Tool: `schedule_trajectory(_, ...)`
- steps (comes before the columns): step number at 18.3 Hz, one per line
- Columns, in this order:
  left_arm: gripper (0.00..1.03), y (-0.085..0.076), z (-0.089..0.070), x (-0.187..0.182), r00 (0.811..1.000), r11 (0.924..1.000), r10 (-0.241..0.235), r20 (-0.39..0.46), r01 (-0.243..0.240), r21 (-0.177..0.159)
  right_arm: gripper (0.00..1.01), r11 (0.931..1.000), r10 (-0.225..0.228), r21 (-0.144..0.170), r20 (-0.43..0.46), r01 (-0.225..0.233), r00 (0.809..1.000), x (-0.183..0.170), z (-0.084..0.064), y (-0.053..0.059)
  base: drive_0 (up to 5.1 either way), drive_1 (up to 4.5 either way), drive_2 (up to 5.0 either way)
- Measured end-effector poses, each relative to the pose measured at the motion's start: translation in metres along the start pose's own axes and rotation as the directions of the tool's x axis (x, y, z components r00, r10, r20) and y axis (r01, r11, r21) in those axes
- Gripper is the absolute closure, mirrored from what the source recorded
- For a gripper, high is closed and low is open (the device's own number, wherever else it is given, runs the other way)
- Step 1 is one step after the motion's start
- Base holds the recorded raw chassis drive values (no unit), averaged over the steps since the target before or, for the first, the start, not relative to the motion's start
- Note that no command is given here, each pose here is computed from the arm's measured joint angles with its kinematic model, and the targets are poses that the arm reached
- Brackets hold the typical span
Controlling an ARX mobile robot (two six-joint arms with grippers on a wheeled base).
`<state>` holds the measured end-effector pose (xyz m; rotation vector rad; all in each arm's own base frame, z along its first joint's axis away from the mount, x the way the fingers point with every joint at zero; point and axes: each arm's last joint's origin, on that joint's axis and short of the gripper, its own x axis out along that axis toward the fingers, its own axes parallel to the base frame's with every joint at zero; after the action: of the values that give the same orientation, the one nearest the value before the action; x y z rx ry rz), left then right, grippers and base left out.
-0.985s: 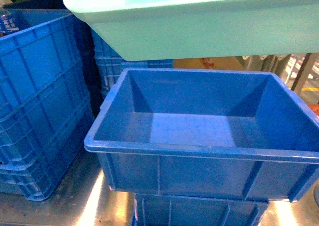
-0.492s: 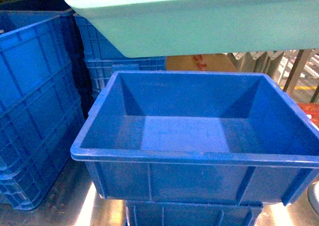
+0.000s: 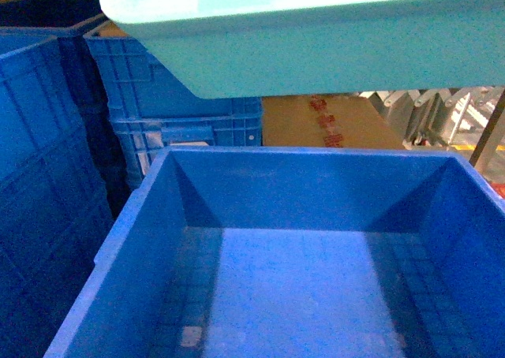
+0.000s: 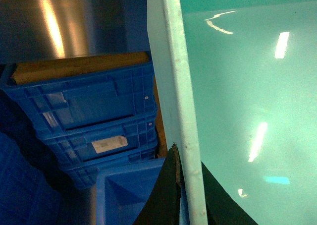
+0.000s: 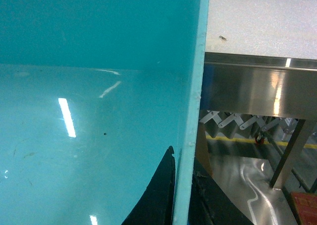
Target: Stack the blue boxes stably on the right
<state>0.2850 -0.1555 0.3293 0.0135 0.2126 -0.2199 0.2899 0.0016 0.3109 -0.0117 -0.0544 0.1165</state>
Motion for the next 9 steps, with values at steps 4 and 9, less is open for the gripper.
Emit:
schedule_trajectory(4, 1.01, 0.0, 0.0, 0.0, 1.0, 1.0, 0.0, 0.003, 0.0, 0.0, 0.95, 1.0, 0.0, 0.0, 0.003, 0.0, 1.0, 0.0, 0.001, 0.0, 0.0, 0.0, 0.0)
schedule_trajectory(9, 1.01, 0.008, -0.027, 0.003, 0.989, 0.9987, 0.038, -0.142, -0.033, 0.038, 0.95, 0.9989, 0.047, 0.016, -0.152, -0.045, 0.987, -0.007, -0.029, 0.013, 0.0, 0.0, 0.0)
